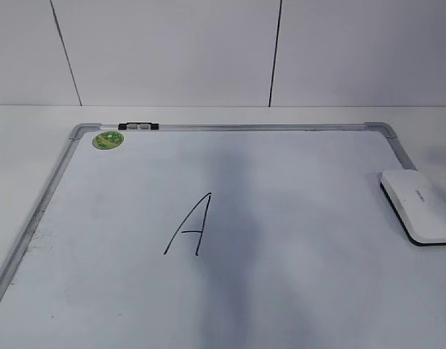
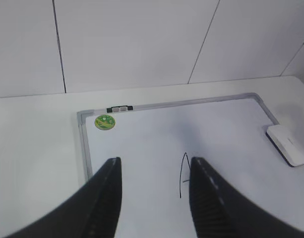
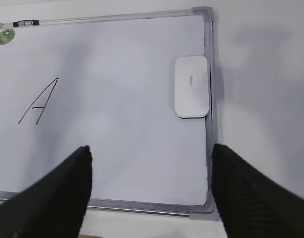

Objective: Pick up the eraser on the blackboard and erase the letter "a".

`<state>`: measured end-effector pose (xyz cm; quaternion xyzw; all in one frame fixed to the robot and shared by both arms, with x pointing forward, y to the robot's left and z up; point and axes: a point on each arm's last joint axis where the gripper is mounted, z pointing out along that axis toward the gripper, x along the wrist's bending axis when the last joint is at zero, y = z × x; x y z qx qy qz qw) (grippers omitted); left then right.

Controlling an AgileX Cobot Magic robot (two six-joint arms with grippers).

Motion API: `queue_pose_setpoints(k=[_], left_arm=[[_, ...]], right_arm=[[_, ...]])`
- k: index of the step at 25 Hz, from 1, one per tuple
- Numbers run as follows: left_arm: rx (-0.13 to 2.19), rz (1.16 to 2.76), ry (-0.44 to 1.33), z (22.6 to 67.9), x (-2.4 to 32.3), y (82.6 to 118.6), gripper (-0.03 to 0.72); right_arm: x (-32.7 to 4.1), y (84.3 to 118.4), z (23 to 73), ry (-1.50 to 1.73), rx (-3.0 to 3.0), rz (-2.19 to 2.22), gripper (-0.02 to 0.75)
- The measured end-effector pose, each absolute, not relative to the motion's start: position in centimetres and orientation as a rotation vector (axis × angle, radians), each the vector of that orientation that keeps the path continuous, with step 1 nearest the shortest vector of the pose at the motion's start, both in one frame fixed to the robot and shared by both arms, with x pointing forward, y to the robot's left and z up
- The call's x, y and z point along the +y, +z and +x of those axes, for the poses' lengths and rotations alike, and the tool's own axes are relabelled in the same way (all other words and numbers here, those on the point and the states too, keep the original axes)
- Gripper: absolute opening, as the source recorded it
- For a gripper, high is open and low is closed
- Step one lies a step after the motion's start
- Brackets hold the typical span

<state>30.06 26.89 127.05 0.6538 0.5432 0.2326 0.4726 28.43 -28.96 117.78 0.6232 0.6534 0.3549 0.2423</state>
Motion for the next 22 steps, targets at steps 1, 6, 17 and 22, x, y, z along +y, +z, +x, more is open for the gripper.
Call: queue_pose_setpoints(k=[1,6,17,22], left_arm=[[1.331,1.602,0.566,29.4,26.9,126.4,0.340],[1.341,1.641,0.521,26.9,27.0,122.5,0.340],[1.379,1.745,0.433,24.2,27.3,113.2,0.340],[1.379,1.825,0.409,23.8,27.4,108.9,0.337]], right_arm=[[-29.1,117.5,27.8,0.983,1.777,1.697,0.593],[-29.7,116.2,25.6,1.026,1.744,1.671,0.593],[-30.4,111.0,22.7,1.039,1.726,1.657,0.593],[-30.9,107.3,22.5,0.950,1.735,1.659,0.593]])
